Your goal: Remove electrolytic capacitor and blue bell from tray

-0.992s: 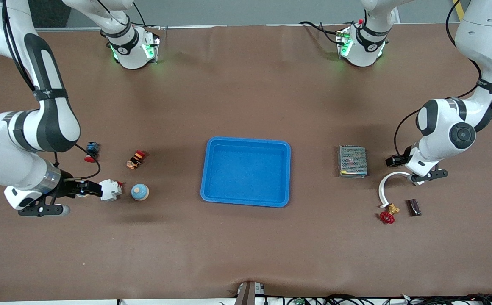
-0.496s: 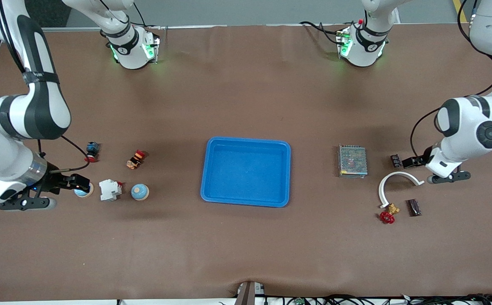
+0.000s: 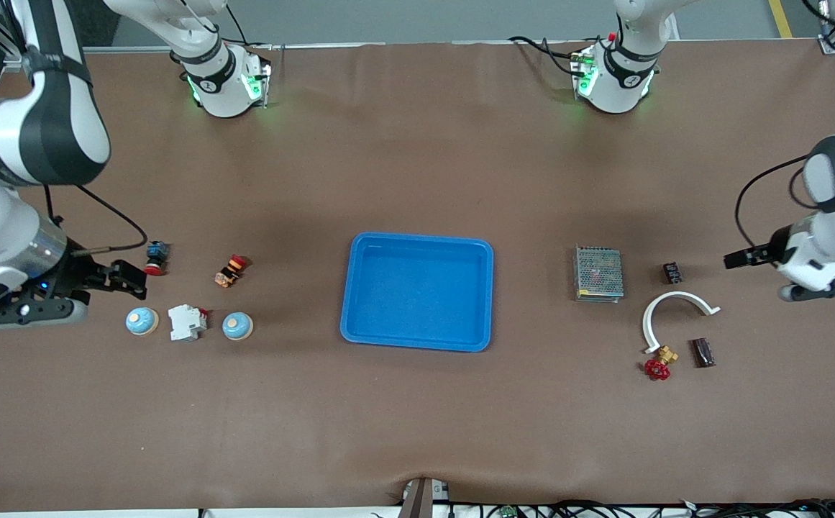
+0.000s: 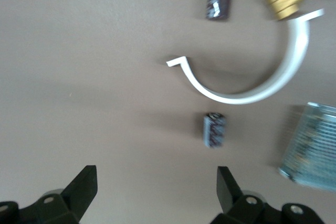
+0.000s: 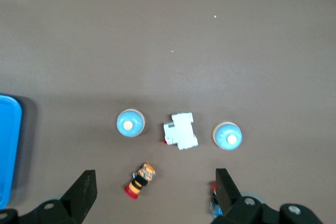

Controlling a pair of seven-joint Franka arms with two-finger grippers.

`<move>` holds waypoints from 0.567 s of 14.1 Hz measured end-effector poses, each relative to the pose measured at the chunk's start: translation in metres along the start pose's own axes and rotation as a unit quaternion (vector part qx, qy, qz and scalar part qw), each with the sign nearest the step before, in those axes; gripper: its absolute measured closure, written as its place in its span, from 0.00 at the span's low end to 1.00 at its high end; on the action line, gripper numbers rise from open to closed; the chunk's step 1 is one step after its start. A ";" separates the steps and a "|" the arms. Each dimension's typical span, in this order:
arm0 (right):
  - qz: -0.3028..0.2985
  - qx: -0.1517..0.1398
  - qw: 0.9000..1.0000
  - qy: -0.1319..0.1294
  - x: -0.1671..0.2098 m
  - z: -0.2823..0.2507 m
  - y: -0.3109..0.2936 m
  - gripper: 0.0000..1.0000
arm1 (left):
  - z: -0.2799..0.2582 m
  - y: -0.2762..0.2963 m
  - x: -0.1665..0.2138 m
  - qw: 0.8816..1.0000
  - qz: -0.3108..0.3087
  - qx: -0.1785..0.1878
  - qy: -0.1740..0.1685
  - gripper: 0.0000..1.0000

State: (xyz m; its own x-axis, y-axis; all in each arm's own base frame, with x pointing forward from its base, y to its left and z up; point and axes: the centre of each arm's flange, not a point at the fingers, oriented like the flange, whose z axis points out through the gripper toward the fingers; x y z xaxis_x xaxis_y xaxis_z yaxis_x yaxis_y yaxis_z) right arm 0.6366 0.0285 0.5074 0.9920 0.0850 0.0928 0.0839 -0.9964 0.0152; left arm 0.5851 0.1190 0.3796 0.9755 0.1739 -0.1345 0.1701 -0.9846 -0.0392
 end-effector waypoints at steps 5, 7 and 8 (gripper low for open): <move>0.009 -0.004 1.000 -0.007 -0.023 -0.045 0.008 0.00 | -0.100 0.020 0.008 0.999 0.007 -0.027 0.026 0.00; 0.016 -0.005 1.000 -0.010 -0.030 -0.061 0.006 0.00 | -0.126 0.023 0.010 0.999 0.009 -0.031 0.042 0.00; 0.026 -0.005 1.000 -0.012 -0.034 -0.069 0.004 0.00 | -0.138 0.027 0.011 0.998 0.012 -0.037 0.052 0.00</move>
State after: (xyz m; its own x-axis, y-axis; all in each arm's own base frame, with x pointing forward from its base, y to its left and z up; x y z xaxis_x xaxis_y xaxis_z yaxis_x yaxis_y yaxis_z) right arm 0.5967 0.0218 0.5728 0.9970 0.0324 0.0703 0.0310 -0.9993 0.0211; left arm 0.6193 0.0921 0.5136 0.9879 0.1520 -0.0305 0.1530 -0.9876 0.0364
